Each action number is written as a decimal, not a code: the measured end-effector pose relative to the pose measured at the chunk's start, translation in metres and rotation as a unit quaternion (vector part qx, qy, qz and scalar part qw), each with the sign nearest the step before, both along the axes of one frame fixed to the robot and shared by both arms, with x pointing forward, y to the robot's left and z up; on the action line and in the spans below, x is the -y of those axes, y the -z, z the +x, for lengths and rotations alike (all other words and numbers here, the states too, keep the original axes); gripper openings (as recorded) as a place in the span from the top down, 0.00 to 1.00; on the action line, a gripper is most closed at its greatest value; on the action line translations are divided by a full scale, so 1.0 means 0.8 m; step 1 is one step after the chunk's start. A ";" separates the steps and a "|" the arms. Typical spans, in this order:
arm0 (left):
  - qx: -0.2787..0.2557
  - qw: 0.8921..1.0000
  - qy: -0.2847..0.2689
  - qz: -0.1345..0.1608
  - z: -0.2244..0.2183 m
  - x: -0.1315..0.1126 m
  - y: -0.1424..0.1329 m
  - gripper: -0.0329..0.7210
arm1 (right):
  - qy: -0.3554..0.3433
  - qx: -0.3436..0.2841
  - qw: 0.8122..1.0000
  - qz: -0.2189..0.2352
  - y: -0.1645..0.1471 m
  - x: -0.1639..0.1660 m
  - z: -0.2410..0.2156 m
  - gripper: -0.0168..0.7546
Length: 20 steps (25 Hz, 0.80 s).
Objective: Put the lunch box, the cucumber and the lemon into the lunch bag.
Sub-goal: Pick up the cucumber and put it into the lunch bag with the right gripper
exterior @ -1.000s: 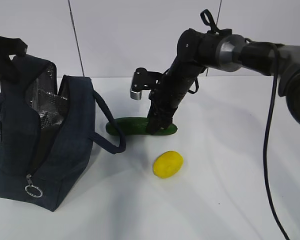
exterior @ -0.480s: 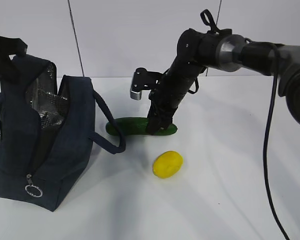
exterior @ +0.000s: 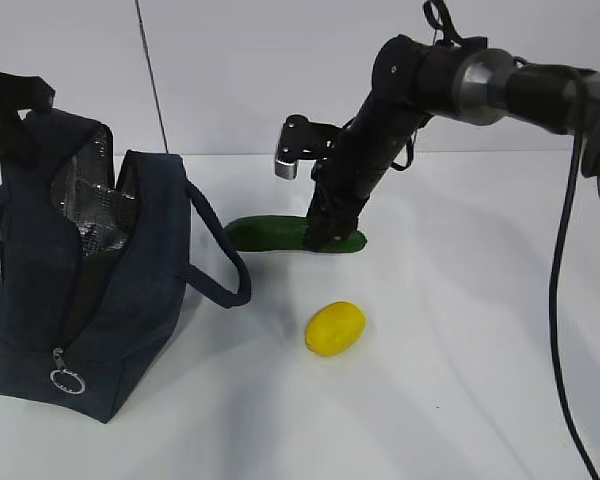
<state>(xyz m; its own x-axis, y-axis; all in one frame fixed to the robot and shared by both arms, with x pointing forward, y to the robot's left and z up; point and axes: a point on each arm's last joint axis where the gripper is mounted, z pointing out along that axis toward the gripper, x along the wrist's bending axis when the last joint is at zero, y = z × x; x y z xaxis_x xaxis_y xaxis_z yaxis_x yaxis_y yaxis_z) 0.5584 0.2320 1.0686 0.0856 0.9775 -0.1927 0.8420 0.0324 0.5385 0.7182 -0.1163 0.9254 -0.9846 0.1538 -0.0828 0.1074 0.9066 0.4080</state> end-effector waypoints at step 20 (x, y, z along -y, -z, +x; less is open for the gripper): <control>0.001 1.000 0.000 0.000 0.000 0.000 0.000 0.96 | 0.020 0.033 0.999 0.028 -0.138 0.039 -0.027 0.51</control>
<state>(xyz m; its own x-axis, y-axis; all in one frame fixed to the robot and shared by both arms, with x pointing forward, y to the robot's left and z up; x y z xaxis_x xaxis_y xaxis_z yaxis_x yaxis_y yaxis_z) 0.5586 0.2320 1.0687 0.0856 0.9775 -0.1927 0.8413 0.0327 0.5396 0.6964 -0.1472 1.0357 -0.9703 0.1987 -0.1376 0.1136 0.8774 0.4660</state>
